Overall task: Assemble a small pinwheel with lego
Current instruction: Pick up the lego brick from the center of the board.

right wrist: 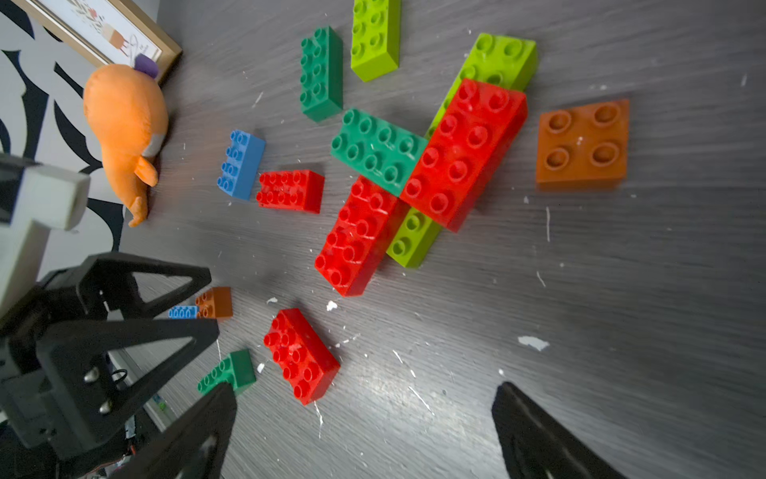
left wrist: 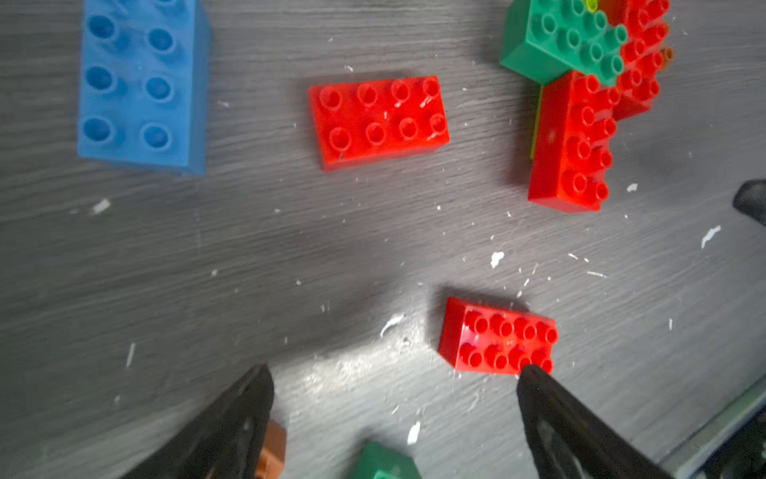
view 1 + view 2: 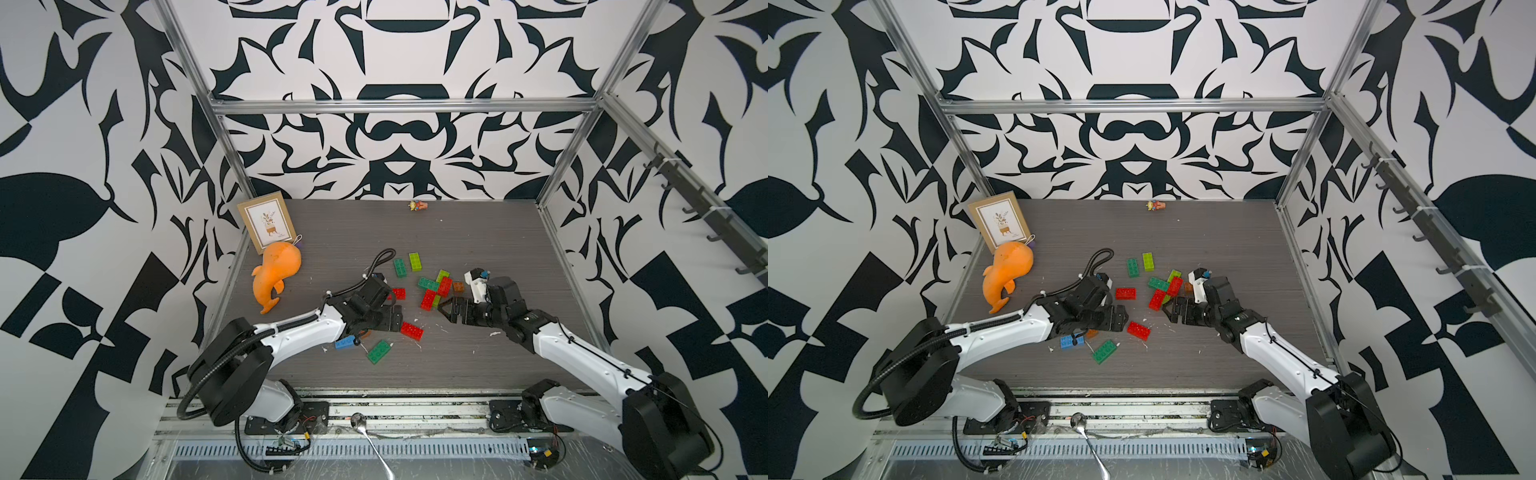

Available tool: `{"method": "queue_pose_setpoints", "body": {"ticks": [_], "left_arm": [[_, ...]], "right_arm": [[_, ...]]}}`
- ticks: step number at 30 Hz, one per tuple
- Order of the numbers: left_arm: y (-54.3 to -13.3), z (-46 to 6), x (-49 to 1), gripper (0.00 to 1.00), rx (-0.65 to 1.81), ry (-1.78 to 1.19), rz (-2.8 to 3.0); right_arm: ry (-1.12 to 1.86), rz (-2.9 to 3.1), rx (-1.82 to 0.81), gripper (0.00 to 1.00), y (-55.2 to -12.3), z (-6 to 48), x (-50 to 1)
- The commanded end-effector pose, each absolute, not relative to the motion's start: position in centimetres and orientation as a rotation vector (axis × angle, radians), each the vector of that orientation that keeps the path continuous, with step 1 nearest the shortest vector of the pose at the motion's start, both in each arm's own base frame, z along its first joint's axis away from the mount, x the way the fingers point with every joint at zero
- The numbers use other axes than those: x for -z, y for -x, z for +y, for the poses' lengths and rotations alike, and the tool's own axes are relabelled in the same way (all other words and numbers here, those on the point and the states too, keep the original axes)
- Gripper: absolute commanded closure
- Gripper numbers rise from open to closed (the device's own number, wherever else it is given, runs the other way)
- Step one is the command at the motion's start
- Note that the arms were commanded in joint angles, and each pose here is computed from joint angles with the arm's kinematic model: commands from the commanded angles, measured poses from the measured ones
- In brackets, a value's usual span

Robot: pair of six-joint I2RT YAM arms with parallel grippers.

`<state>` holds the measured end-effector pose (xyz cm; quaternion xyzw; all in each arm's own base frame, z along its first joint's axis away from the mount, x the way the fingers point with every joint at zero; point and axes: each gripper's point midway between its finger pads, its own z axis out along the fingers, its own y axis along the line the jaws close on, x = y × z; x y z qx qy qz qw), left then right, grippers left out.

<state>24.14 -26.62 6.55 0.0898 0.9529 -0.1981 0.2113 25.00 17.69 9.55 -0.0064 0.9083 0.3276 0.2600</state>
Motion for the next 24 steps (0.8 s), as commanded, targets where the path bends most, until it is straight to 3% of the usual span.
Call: {"method": "queue_pose_setpoints", "body": {"ticks": [1, 10, 17, 24], "left_arm": [[-26.1, -27.4, -7.2, 0.06, 0.530, -0.149, 2.632], [-26.8, -27.6, -5.7, 0.10, 0.514, -0.079, 2.632], [-27.1, -27.7, -7.2, 0.01, 0.574, -0.151, 2.546], [-30.8, -28.8, -6.5, 0.08, 0.467, -0.115, 2.579]], "right_arm": [[0.021, 2.341, -0.869, 0.00, -26.2, 17.4, -11.4], [-0.049, 2.323, -1.005, 0.02, -27.0, 18.9, -10.3], [-0.143, 2.364, -1.024, 0.05, -28.6, 19.7, -8.5], [-0.185, 2.334, -1.058, 0.05, -30.6, 20.9, -8.8]]}}
